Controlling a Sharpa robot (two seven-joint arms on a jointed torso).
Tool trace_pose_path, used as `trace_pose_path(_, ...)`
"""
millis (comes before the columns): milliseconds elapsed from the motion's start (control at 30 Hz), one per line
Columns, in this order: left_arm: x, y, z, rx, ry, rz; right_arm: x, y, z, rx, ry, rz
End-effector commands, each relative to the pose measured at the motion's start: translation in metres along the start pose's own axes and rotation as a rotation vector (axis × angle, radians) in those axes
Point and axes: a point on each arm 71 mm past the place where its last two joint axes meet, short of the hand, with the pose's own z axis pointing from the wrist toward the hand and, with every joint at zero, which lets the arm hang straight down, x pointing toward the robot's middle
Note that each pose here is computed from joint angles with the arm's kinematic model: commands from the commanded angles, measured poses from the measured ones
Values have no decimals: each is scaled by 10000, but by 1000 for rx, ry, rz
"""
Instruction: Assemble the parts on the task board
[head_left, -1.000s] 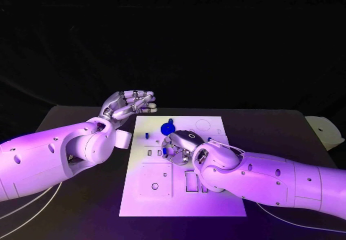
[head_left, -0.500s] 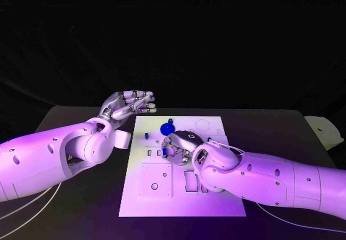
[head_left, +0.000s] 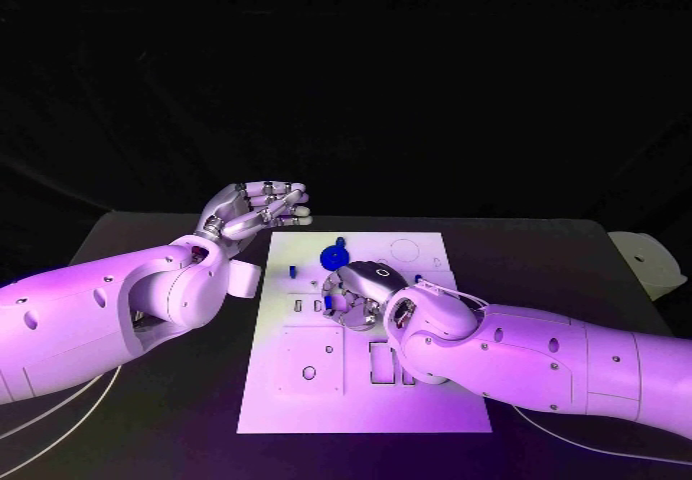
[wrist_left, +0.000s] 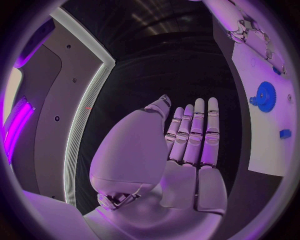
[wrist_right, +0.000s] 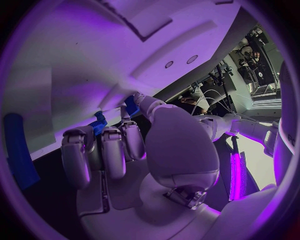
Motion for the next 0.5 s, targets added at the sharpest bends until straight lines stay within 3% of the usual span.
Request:
trace_pose_path(33, 21, -12, 2, 7, 14, -11, 14, -12, -7, -2, -10, -9)
trace_pose_path(267, 20, -12, 2, 7, 14, -11, -30, 3, -25, -26, -66, -1)
trace_pose_path(500, 5, -8, 2, 3, 14, -3, -109, 17, -139, -65, -120, 23)
